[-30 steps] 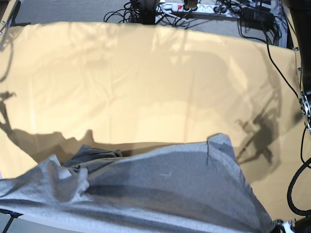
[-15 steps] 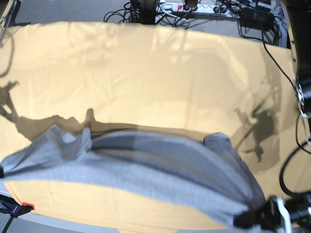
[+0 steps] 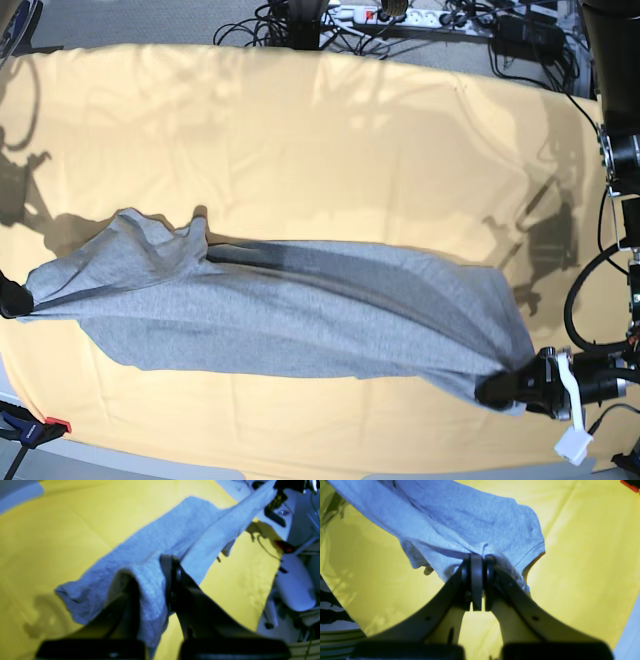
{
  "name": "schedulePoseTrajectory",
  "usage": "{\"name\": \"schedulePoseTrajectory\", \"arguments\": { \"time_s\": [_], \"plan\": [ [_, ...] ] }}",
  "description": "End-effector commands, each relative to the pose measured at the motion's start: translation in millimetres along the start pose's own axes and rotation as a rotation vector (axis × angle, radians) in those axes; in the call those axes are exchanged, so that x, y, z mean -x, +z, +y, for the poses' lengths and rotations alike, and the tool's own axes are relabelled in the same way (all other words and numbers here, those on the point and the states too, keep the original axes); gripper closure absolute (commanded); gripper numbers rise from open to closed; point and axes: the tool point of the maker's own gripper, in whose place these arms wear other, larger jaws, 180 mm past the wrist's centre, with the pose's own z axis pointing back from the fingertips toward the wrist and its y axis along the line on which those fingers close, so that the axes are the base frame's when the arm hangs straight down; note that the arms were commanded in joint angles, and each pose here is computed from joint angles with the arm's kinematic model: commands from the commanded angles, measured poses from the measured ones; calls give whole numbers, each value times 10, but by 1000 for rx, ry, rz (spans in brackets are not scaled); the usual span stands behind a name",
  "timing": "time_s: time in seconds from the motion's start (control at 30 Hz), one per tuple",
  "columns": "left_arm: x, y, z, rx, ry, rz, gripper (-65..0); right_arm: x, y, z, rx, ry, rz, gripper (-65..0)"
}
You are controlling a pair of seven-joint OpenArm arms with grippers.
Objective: Layout the t-shirt on the table in an organized manner, then fold the t-shirt properly
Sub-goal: 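Lower the held shirt back onto the table with both grippers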
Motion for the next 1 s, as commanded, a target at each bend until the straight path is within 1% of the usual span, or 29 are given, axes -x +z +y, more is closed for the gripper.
{"name": "schedulePoseTrajectory", "arguments": {
  "time_s": [0.0,0.17,0.2,0.27,0.3,0.37,0.4,0.47,0.53,0.57,0.63,0.7,0.77,0.87,0.9,0.97],
  "plan": [
    [-166,76,-35,3,-30,-47,0,-201,104,-12,12,32,-55,0],
    [98,2,-26,15,20,-14,0,-166,-17,64,-21,13,-68,0],
    [114,-2,-26,16,23,-12,0,-137,-53,70,-21,12,-58,0],
    [108,2,-18,11,19,-10,0,-39,-124,15,16,19,-4,0],
    [134,15,56,-33,3,26,0,-67,-147,-49,55,28,-16,0],
    [-153,90,189,-122,-56,-35,0,-381,-107,-197,145,70,-149,0],
    [-340,148,212,-151,-92,-65,0,-552,-53,-249,179,94,-206,0],
    [-713,281,166,-172,-161,-105,0,-842,83,-299,217,133,-276,0],
    [-1028,419,44,-161,-219,-129,0,-1042,222,-318,236,161,-305,0],
    [-1154,476,-54,-134,-242,-139,0,-1103,289,-310,232,167,-314,0],
    [-1433,611,-276,-69,-285,-210,0,-1198,414,-227,186,167,-337,0],
    [-1580,721,-323,-85,-318,-230,0,-1215,533,-111,128,167,-342,0],
    [-1636,791,-333,-98,-331,-238,0,-1162,628,-5,84,174,-316,0],
    [-1619,825,-312,-109,-328,-234,0,-1241,843,-21,120,183,-383,0],
    [-1600,814,-301,-108,-316,-232,0,-1246,888,-34,131,184,-390,0],
    [-1539,779,-268,-105,-277,-225,0,-1189,945,-77,152,182,-369,0]
  ]
}}
